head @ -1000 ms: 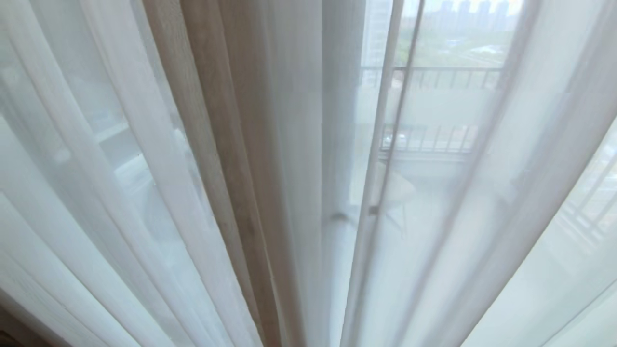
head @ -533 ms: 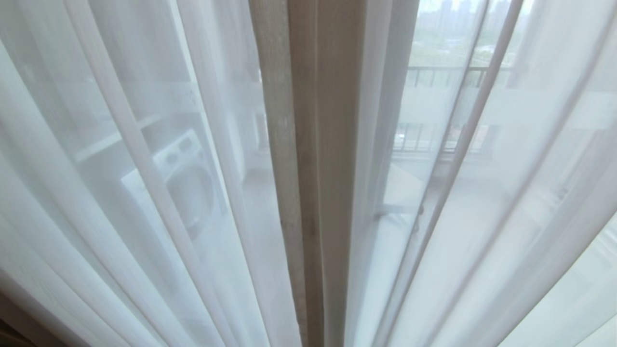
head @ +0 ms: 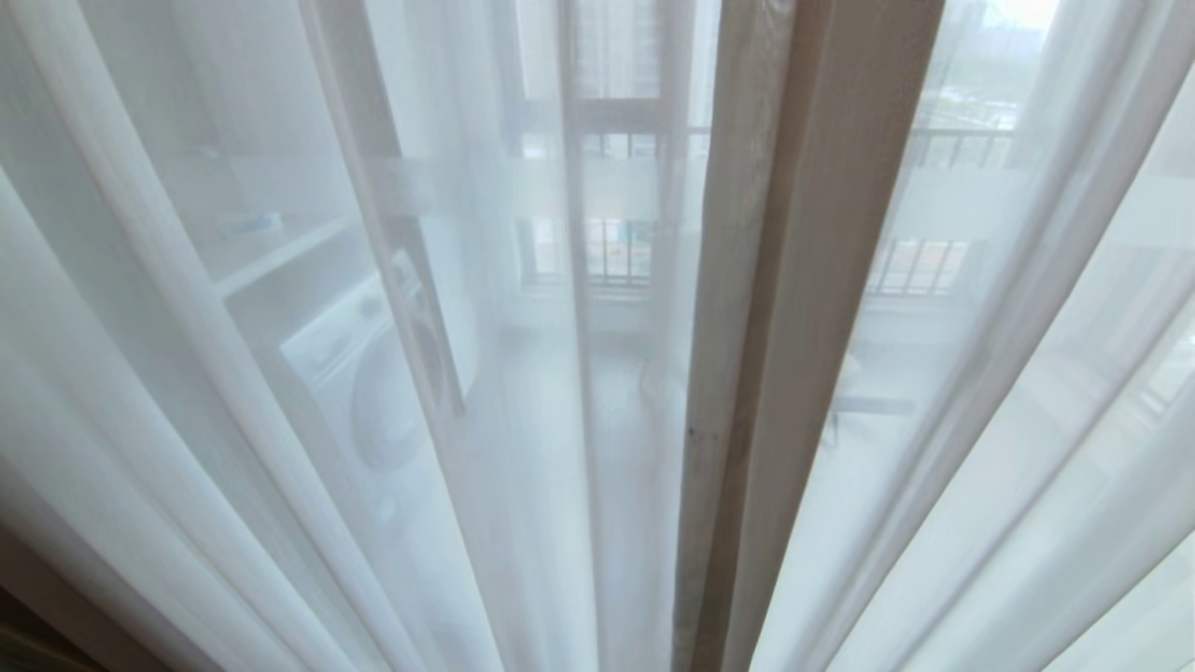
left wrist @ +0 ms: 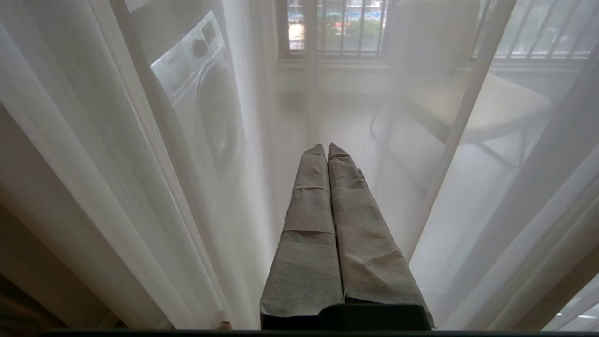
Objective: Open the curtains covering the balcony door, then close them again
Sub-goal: Close the outer curtains on both sides
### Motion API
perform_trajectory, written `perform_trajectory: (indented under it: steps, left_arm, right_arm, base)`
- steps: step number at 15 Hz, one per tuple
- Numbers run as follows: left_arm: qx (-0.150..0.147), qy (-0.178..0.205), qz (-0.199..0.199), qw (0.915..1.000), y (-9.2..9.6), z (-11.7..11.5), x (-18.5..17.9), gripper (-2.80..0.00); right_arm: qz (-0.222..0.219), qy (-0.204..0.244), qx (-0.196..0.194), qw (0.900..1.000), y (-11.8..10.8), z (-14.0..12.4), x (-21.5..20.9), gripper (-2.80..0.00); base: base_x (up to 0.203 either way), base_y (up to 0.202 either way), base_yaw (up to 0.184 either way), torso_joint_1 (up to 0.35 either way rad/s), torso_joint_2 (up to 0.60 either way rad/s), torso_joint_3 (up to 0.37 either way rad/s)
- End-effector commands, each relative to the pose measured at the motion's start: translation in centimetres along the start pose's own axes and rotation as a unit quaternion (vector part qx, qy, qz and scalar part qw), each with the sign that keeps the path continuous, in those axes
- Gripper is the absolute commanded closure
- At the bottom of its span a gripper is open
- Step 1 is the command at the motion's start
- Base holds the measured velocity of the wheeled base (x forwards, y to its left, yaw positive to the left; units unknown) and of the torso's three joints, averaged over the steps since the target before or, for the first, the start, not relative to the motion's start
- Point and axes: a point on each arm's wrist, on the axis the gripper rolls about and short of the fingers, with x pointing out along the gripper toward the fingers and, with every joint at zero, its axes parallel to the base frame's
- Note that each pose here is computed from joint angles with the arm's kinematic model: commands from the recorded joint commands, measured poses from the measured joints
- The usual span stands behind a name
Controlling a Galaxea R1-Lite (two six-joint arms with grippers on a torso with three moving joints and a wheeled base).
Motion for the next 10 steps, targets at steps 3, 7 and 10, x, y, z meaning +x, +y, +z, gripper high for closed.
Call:
perform_trajectory:
  steps: [3,7,10]
  left_arm:
    - [0.0,0.0,0.0,1.0,0.0,0.0,0.0,0.0]
    - [0.001,0.0,0.0,1.0,0.0,0.0,0.0,0.0]
    - [0.001,0.0,0.0,1.0,0.0,0.0,0.0,0.0]
  right_arm:
    - [0.0,-0.001,0.006,1.0,0.0,0.01,0.0,0.0]
    - [0.001,-0.001,0.007,1.0,0.01,0.01,0.0,0.0]
    - [0.001,-0.001,0.007,1.0,0.01,0.01,0.0,0.0]
  base:
    - [0.0,0.193,0.002,-0.001,0.0,0.002]
    - [0.0,0.192,0.001,0.002,0.0,0.001]
    - [0.0,0.193,-0.011,0.003,0.0,0.002]
